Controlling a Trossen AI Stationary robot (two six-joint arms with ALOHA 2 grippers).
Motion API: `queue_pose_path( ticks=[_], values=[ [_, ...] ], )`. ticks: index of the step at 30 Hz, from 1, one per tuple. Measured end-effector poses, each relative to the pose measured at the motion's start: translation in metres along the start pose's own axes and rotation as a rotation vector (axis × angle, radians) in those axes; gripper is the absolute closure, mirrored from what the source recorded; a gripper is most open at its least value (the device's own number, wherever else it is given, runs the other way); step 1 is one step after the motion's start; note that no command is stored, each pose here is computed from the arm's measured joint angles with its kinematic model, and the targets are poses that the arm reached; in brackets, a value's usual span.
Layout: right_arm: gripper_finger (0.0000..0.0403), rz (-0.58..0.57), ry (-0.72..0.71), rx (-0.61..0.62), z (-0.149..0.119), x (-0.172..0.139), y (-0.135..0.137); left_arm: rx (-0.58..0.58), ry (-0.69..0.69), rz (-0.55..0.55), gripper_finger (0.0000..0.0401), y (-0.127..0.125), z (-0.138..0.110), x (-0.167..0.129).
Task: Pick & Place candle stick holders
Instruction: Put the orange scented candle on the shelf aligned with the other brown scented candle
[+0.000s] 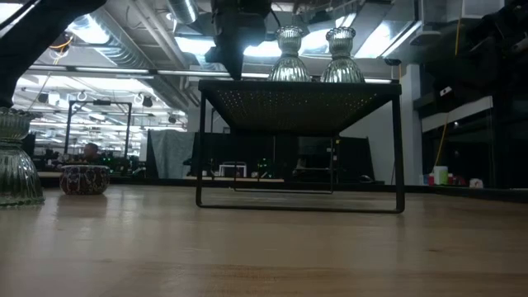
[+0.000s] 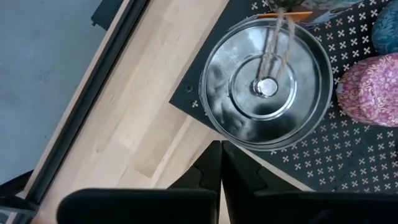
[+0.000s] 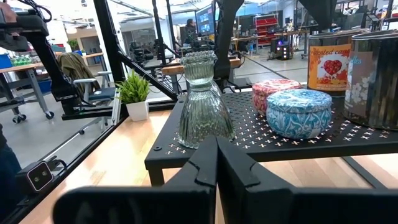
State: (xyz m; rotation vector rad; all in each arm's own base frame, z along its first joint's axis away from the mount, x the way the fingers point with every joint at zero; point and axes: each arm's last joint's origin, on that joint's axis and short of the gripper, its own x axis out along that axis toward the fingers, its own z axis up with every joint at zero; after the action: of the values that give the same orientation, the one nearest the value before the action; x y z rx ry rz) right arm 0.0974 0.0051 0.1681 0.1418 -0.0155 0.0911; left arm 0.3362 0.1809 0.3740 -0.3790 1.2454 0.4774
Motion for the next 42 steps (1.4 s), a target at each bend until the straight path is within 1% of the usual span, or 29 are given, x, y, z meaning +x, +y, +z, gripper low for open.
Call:
queue_pose_path(
  ticks=[4,9,13,16,19,23,26,30,37,42],
  values=[
    [0.0397,0.0,0.0,0.0,0.0,0.0,0.0,0.01,0.032,-0.015,0.0399,0.004,-0.002,0.007],
    [0.0397,0.0,0.0,0.0,0.0,0.0,0.0,-0.001,0.094,-0.018,0.0399,0.008,-0.017,0.015],
    [0.0398,0.0,0.0,0.0,0.0,0.0,0.0,0.004,0.069,-0.034,0.0399,0.008,-0.023,0.026],
    [0.0398,0.001,0.0,0.0,0.0,0.0,0.0,0.056,0.05,-0.047,0.0399,0.007,-0.026,0.032],
    [0.0398,0.0,0.0,0.0,0.0,0.0,0.0,0.123,0.063,-0.047,0.0399,0.005,-0.028,0.039],
    [0.0397,0.0,0.0,0.0,0.0,0.0,0.0,0.178,0.016,-0.031,0.0399,0.005,-0.024,0.039],
    [0.0397,0.0,0.0,0.0,0.0,0.0,0.0,0.193,-0.015,-0.034,0.0399,0.005,-0.021,0.04],
    [0.0397,0.0,0.0,0.0,0.0,0.0,0.0,0.195,-0.037,-0.083,0.0399,0.003,-0.019,0.039],
    [0.0398,0.0,0.0,0.0,0.0,0.0,0.0,0.204,-0.097,-0.102,0.0399,0.0,-0.014,0.039],
    [0.0397,0.001,0.0,0.0,0.0,0.0,0.0,0.208,-0.134,-0.157,0.0399,-0.002,-0.01,0.038]
  ],
)
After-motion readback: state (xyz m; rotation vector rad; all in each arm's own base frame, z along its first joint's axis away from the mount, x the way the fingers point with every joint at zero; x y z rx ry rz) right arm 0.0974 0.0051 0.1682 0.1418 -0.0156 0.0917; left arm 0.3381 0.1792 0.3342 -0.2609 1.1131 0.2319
